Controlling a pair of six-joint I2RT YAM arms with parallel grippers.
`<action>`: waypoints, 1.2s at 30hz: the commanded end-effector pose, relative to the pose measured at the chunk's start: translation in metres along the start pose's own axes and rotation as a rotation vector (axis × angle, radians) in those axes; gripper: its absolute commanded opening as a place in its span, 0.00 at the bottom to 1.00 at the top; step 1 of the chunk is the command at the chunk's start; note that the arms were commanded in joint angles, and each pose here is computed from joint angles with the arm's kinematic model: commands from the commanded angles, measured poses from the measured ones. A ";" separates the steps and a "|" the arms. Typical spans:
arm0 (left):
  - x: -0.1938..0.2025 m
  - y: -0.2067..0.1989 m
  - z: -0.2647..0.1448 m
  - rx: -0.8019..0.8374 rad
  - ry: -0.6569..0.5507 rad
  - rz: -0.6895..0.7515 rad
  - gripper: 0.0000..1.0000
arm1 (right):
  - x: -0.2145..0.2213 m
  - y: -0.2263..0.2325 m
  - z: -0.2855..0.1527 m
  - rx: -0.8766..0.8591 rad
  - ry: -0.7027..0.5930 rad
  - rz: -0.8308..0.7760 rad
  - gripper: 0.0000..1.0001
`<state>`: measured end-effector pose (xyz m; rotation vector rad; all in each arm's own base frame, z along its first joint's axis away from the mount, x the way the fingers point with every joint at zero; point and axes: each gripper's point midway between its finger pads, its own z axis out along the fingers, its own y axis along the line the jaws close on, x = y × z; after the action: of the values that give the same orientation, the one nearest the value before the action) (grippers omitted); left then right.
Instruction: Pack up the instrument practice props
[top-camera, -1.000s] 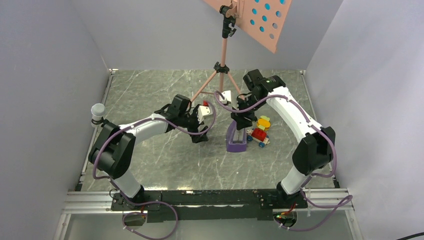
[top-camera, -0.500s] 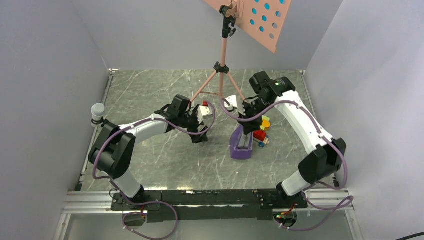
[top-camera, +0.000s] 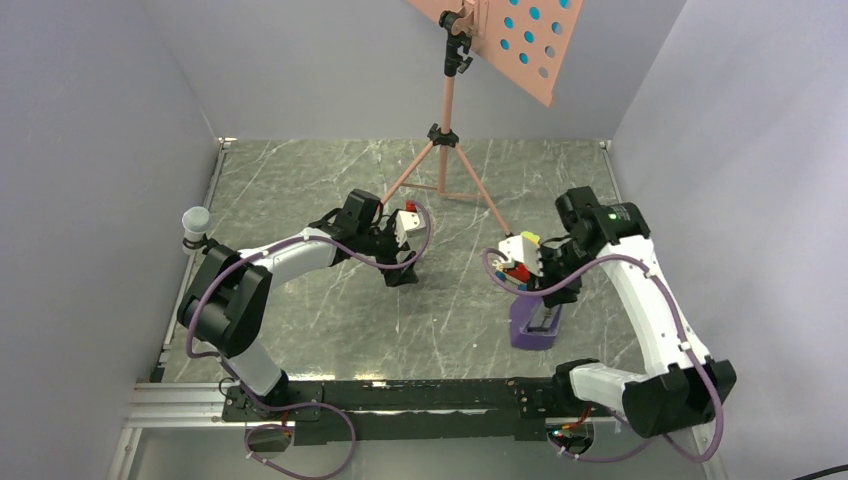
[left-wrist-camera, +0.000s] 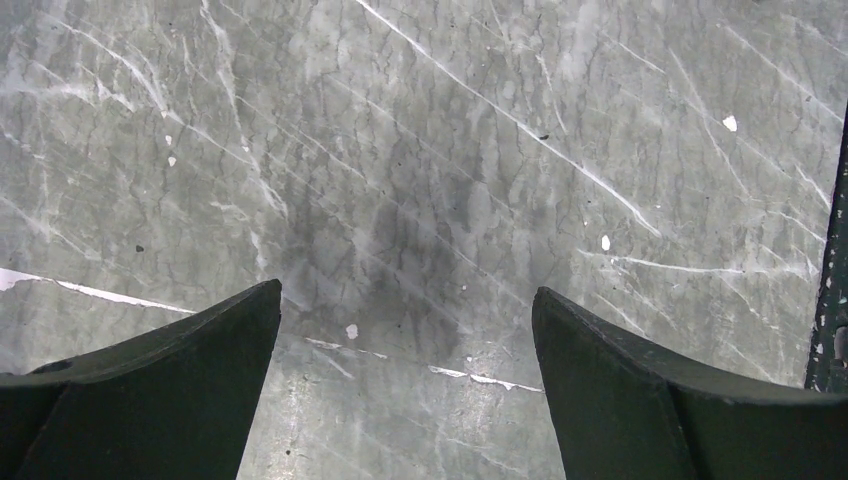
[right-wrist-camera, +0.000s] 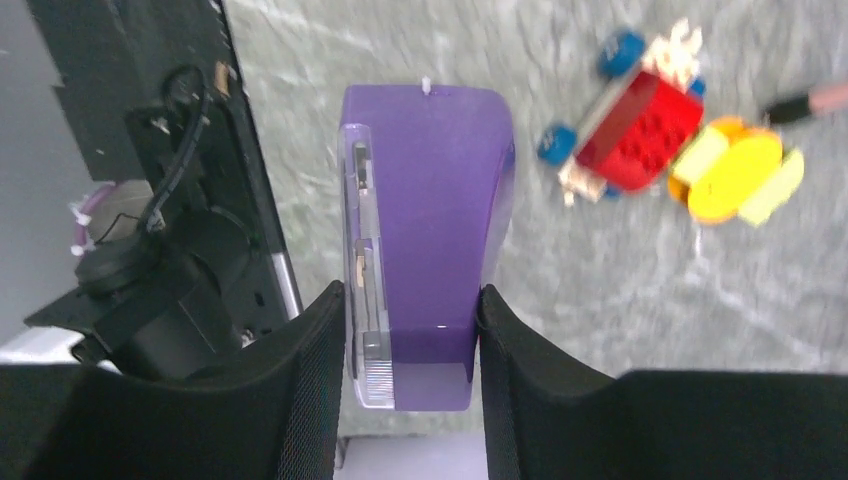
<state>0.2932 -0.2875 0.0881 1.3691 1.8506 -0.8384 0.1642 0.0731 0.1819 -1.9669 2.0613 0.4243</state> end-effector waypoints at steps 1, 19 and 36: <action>-0.016 0.001 0.002 0.020 -0.057 0.022 0.99 | 0.040 -0.007 -0.024 0.121 0.096 -0.054 0.00; -0.012 -0.001 -0.002 -0.034 -0.055 -0.034 0.99 | 0.138 -0.084 -0.068 0.280 0.194 0.051 0.39; -0.077 0.079 -0.057 -0.407 -0.159 -0.162 0.97 | 0.013 -0.154 -0.075 0.505 -0.484 0.310 1.00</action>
<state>0.3352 -0.2726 0.1400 1.0817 1.8964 -0.6635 0.2843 -0.0227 0.2209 -1.3915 2.0318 0.1183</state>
